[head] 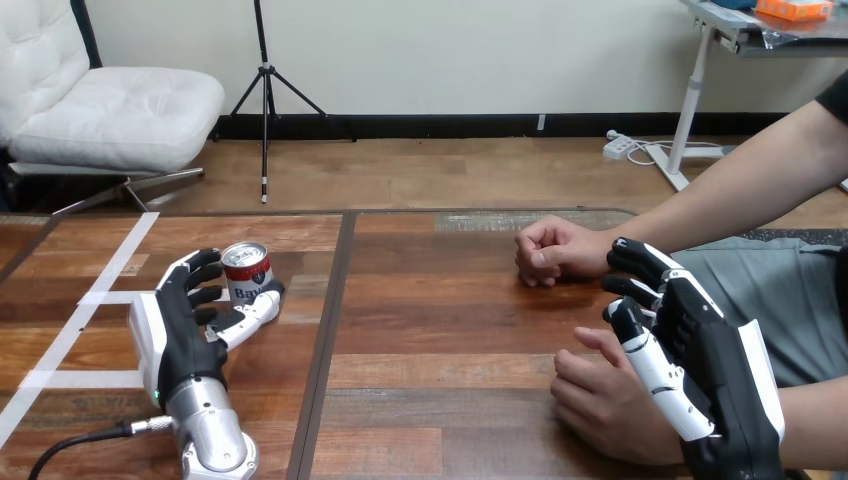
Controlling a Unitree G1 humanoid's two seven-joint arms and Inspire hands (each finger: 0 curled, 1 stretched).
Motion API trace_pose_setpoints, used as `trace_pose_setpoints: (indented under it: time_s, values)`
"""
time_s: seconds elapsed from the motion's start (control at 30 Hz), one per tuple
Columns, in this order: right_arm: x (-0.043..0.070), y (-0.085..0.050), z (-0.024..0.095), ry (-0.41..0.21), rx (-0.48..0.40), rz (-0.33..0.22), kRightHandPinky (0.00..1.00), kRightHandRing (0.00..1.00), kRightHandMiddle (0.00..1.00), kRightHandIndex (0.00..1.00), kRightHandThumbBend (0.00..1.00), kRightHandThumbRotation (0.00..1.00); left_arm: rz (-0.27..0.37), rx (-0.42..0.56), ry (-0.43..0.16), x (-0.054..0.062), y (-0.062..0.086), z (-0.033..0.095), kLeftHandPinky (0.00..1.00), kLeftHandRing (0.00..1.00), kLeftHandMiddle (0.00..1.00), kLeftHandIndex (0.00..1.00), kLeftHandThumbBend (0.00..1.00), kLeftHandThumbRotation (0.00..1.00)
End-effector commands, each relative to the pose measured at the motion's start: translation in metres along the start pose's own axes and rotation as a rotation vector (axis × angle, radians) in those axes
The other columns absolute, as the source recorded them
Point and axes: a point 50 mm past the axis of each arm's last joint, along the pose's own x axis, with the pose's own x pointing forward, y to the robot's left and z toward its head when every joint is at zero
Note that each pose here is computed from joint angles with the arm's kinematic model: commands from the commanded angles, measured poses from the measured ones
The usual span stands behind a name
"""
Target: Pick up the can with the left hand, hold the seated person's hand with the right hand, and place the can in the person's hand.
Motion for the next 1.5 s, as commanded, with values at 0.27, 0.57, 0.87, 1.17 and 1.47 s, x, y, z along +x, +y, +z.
trace_pose_setpoints:
  time_s: [0.27, 0.57, 0.87, 1.17, 1.47]
  values:
    - [0.0075, -0.0016, 0.0152, -0.091, -0.026, 0.001, 0.68, 0.78, 0.84, 0.82, 0.57, 0.67, 0.012, 0.042, -0.065, 0.0133, -0.0013, 0.0219, 0.72, 0.80, 0.83, 0.80, 0.79, 0.00]
    - [0.0076, -0.0012, 0.0156, -0.092, -0.020, 0.004, 0.68, 0.79, 0.84, 0.82, 0.57, 0.67, 0.015, 0.050, -0.056, 0.0140, -0.0021, 0.0229, 0.74, 0.83, 0.87, 0.84, 0.80, 0.00]
    - [0.0084, -0.0015, 0.0160, -0.095, -0.014, 0.002, 0.68, 0.79, 0.84, 0.82, 0.57, 0.67, 0.017, 0.072, -0.064, 0.0148, -0.0021, 0.0242, 0.76, 0.86, 0.91, 0.88, 0.80, 0.02]
    - [0.0085, -0.0016, 0.0159, -0.093, -0.017, 0.006, 0.69, 0.79, 0.84, 0.82, 0.57, 0.66, 0.032, 0.078, -0.077, 0.0139, -0.0013, 0.0244, 0.77, 0.86, 0.90, 0.88, 0.80, 0.04]
    - [0.0082, -0.0010, 0.0153, -0.083, -0.020, 0.008, 0.70, 0.79, 0.84, 0.83, 0.57, 0.66, 0.050, 0.078, -0.078, 0.0130, -0.0001, 0.0231, 0.76, 0.86, 0.90, 0.88, 0.80, 0.03]
